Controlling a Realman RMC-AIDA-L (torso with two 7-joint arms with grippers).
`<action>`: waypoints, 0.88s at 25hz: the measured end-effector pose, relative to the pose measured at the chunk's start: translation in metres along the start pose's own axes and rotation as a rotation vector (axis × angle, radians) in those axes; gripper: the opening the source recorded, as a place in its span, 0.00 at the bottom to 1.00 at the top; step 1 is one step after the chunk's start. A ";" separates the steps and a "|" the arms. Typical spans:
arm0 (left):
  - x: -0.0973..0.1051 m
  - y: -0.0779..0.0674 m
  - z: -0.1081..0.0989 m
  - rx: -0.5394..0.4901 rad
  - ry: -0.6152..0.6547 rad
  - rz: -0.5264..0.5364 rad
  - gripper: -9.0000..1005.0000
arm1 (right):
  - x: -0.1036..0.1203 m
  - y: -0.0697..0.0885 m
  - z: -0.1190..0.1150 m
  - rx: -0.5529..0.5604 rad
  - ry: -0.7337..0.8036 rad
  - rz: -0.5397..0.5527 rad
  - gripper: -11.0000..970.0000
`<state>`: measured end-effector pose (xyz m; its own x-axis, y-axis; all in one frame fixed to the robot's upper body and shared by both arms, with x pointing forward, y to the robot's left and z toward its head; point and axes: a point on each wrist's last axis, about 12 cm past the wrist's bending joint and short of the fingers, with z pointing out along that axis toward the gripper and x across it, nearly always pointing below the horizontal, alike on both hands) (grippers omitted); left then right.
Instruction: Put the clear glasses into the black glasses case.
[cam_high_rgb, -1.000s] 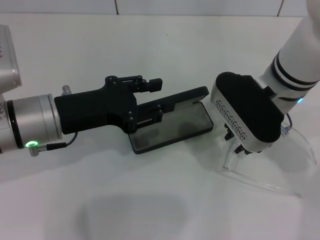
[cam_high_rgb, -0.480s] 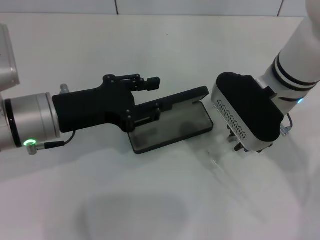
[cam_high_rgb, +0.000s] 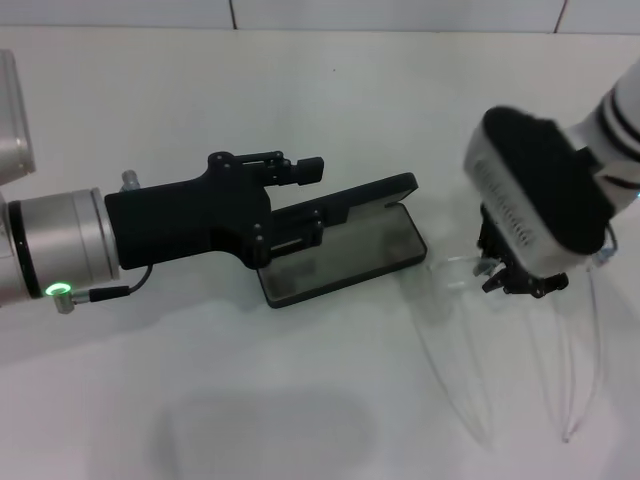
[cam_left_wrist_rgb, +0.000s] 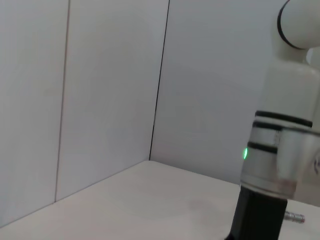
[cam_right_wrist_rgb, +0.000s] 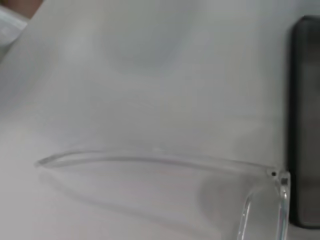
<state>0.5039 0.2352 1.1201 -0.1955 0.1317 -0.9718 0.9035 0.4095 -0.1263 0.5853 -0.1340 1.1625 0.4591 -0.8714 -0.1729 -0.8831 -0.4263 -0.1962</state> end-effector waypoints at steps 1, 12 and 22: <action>0.000 0.000 0.000 0.002 -0.001 -0.001 0.55 | 0.003 0.001 -0.003 0.016 -0.013 0.020 0.13; -0.004 -0.010 -0.012 0.124 -0.133 0.002 0.56 | 0.034 0.034 -0.028 0.185 -0.297 0.272 0.13; 0.000 -0.004 0.001 0.282 -0.230 -0.011 0.57 | 0.066 0.067 -0.016 0.266 -0.798 0.535 0.13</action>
<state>0.5007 0.2329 1.1208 -0.1438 -0.0912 -0.9854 0.9777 0.1407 -0.1557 0.5550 -0.2235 1.1538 0.0237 -0.4733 -0.8806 -0.9871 0.1283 -0.0955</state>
